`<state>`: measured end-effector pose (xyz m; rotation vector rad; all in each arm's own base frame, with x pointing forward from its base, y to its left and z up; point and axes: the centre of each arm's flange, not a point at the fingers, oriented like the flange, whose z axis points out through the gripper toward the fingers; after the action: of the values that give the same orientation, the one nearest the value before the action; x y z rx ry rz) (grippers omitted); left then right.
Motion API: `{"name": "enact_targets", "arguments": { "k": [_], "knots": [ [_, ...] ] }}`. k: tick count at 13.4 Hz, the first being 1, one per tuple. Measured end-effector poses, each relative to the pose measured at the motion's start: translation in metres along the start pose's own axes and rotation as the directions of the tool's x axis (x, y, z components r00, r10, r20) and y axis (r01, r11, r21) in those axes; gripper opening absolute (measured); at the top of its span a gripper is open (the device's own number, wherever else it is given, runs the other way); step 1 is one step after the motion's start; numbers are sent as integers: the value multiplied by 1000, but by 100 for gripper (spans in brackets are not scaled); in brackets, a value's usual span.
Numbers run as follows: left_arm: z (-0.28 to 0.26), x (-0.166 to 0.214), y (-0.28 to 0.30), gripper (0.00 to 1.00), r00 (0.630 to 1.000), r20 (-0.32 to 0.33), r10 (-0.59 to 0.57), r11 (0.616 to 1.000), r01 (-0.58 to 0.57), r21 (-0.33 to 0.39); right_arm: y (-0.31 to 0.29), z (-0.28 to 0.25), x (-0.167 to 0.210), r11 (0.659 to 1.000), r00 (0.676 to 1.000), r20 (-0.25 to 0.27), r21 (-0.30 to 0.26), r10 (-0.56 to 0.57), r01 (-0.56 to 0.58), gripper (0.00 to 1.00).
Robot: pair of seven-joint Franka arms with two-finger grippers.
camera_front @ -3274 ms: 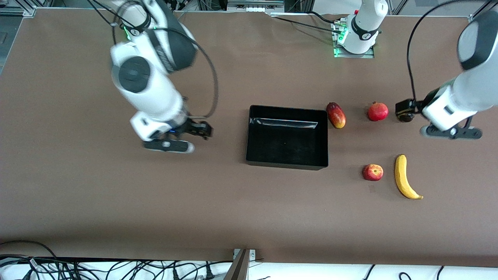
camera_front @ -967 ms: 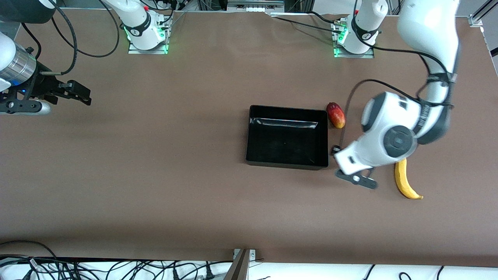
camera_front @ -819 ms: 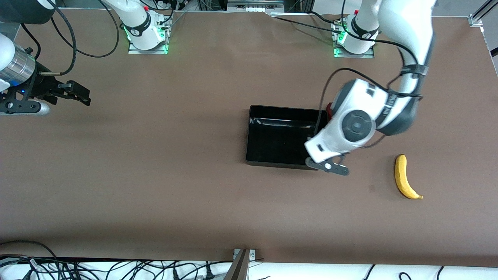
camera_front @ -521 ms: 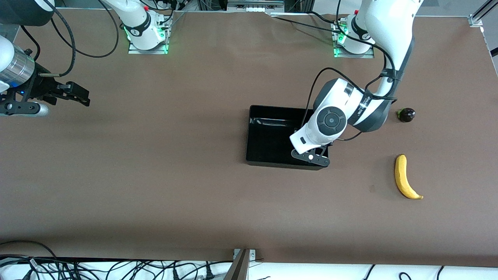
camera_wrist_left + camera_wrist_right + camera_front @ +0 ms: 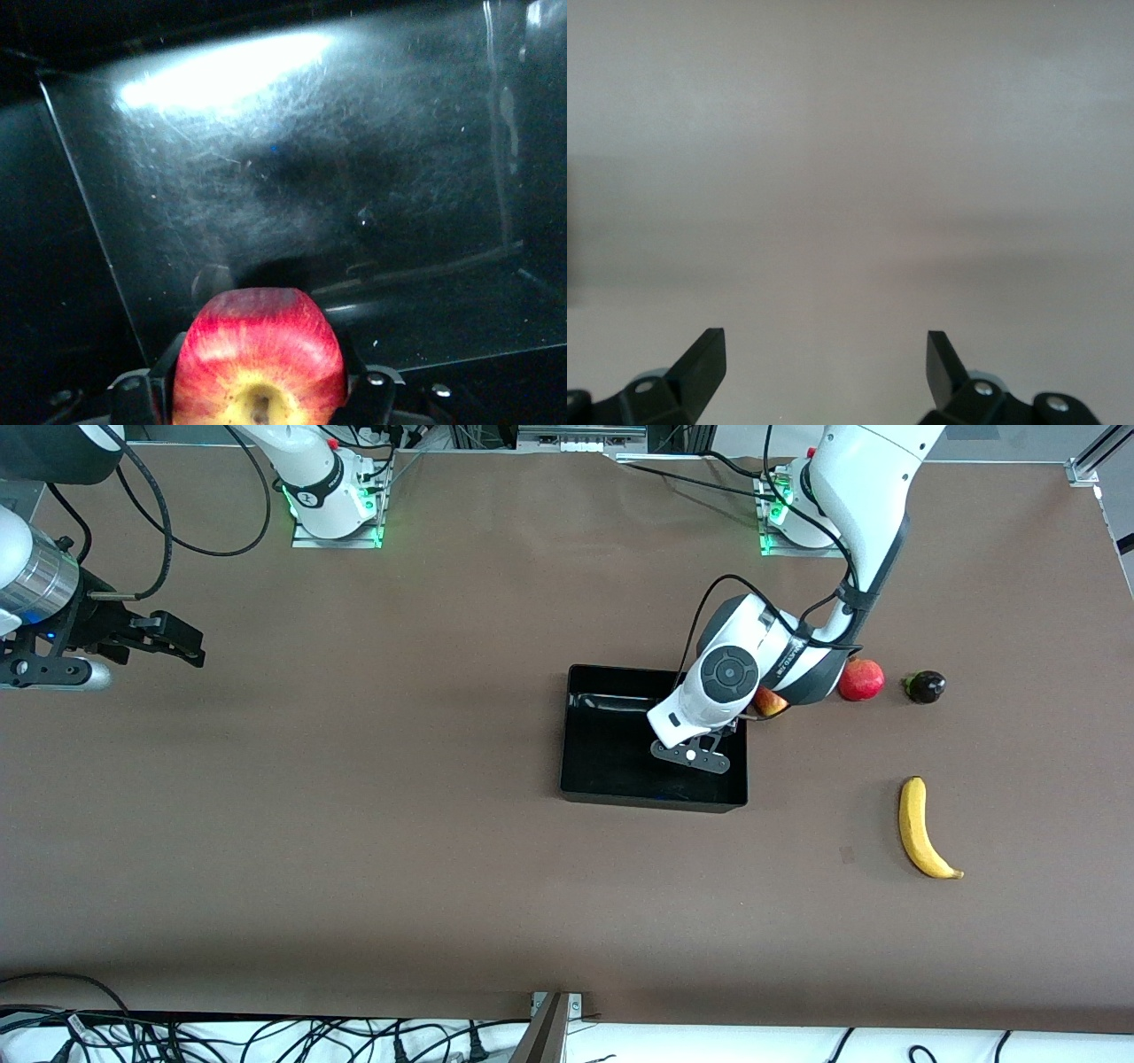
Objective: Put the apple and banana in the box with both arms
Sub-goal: 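Carry the apple over the black box and lower it, then open the left gripper to drop the apple, then move toward the banana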
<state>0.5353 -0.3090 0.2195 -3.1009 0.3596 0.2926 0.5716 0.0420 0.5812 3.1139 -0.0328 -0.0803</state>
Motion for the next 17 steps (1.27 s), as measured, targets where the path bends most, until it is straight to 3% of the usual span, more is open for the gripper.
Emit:
{"name": "enact_targets", "arguments": {
  "k": [3,7,9,11,14,17],
  "knots": [
    [18,-10,3,68,1000,3,-5,1000,5,-1,0,0,0,1000,1000,0,0,0,0,100],
    [22,-12,2,100,1000,5,-5,1000,5,0,0,0,0,1000,1000,0,0,0,0,100],
    [14,-8,2,100,1000,-12,-8,1000,7,-5,0,0,0,1000,1000,0,0,0,0,100],
    [-20,5,4,100,999,-37,-12,1000,12,-8,0,0,0,1000,1000,0,0,0,0,100],
    [-123,26,-17,100,999,6,-44,998,43,47,0,0,0,1000,1000,0,0,0,0,100],
    [-178,49,-120,100,985,-40,-169,973,173,151,0,0,0,1000,1000,0,0,1,-1,100]
  ]
}}
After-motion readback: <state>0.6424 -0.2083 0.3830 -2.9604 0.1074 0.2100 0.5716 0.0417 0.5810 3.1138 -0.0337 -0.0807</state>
